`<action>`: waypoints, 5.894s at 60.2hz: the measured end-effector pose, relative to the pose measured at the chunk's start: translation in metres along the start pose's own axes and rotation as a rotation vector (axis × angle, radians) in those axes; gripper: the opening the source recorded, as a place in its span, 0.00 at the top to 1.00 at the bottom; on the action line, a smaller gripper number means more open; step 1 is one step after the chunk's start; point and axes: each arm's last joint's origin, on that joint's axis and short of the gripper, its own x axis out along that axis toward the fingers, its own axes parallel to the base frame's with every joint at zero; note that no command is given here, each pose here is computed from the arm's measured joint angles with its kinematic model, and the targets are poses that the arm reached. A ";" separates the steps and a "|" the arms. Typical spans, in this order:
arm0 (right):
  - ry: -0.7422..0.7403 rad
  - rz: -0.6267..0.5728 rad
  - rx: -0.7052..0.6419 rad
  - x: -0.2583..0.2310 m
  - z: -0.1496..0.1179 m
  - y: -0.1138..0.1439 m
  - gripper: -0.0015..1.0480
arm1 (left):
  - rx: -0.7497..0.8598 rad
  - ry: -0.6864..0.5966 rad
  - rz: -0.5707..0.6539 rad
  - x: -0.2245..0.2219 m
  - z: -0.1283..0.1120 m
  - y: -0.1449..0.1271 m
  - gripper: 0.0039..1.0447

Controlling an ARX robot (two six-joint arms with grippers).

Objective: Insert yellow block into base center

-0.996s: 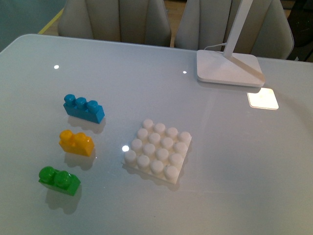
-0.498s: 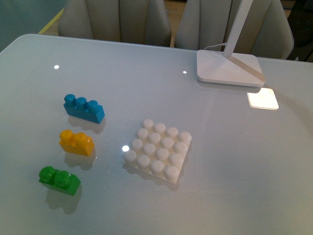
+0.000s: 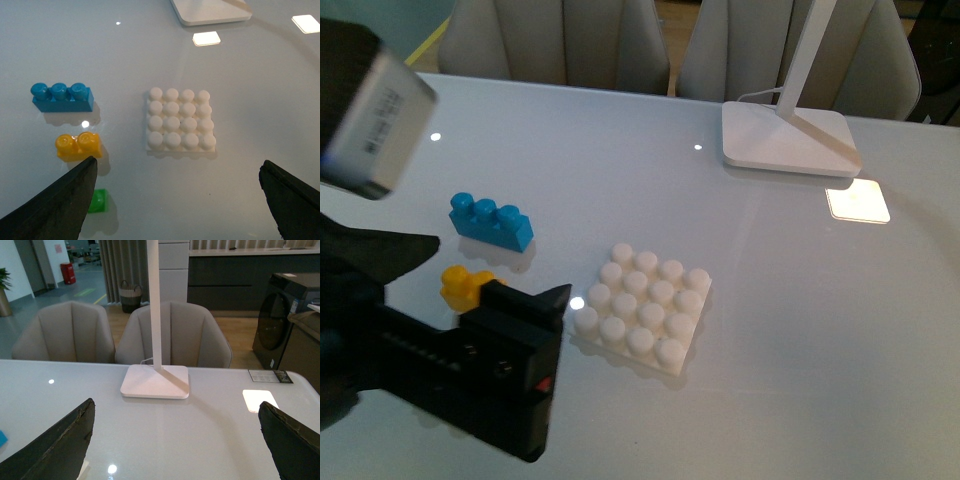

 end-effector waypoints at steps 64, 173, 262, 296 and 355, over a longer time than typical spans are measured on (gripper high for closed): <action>0.000 0.000 0.000 0.000 0.000 0.000 0.08 | 0.047 0.249 0.287 0.117 -0.013 0.052 0.07; 0.000 0.000 0.000 0.000 0.000 0.000 0.08 | -0.060 0.436 0.361 0.168 -0.042 0.107 0.07; 0.000 0.000 0.000 0.000 0.000 0.000 0.08 | -0.030 0.372 0.175 0.121 -0.021 0.023 0.41; 0.000 0.000 0.000 0.000 0.000 0.000 0.08 | -0.035 0.316 0.066 0.136 0.009 -0.046 0.41; 0.000 0.000 0.000 0.000 0.000 0.000 0.08 | -0.026 0.345 0.130 0.189 -0.011 -0.046 0.41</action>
